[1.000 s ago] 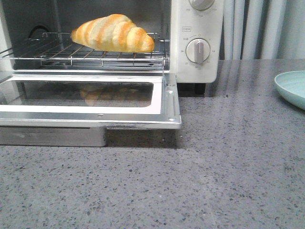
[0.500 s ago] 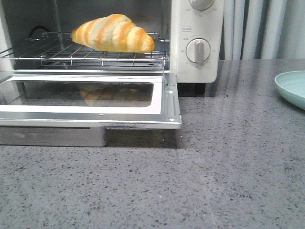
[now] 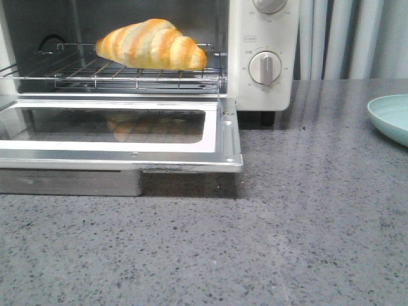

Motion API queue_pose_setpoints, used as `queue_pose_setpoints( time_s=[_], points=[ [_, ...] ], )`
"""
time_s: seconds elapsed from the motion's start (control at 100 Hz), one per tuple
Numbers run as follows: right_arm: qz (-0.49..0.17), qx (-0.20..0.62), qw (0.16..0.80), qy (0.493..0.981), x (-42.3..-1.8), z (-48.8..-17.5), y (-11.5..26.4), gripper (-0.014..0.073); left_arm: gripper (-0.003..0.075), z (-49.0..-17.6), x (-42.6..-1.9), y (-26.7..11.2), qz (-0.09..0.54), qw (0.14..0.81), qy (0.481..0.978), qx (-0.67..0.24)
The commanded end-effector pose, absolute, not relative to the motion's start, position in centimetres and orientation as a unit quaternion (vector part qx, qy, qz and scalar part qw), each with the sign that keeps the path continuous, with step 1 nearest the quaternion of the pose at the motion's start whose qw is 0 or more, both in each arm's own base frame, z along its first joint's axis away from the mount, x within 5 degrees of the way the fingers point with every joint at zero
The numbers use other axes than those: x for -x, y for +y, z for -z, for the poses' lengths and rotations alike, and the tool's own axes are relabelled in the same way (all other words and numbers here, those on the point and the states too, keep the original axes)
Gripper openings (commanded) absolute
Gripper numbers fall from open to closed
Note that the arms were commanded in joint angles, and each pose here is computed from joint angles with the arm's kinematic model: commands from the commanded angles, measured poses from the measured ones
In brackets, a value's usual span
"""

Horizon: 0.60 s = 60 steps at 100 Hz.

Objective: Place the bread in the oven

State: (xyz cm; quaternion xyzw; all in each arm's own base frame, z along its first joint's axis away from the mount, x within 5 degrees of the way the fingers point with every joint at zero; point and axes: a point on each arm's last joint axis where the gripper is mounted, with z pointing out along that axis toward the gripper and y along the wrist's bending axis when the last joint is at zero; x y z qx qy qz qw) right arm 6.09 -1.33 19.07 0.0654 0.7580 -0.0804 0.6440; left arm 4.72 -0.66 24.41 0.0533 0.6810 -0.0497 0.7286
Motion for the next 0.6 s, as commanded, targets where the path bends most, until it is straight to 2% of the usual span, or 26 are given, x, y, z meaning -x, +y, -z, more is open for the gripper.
queue_pose_setpoints(
  time_s=[0.0, 0.35, 0.59],
  points=[
    [0.099, -0.045, 0.67, 0.734, -6.23, -19.43, -1.32, 0.0309, -0.0021, -26.08, -4.03, -0.59, 0.057, 0.772, 0.631, -0.048],
    [0.111, -0.029, 0.67, 0.734, -6.0, -19.38, -1.23, 0.0309, -0.0021, -26.08, -4.03, -0.59, 0.057, 0.772, 0.631, -0.048],
    [0.083, 0.007, 0.688, 0.721, -5.48, -19.46, -0.6, 0.0309, -0.0021, -26.08, -4.03, -0.59, 0.057, 0.772, 0.631, -0.048]
  ],
)
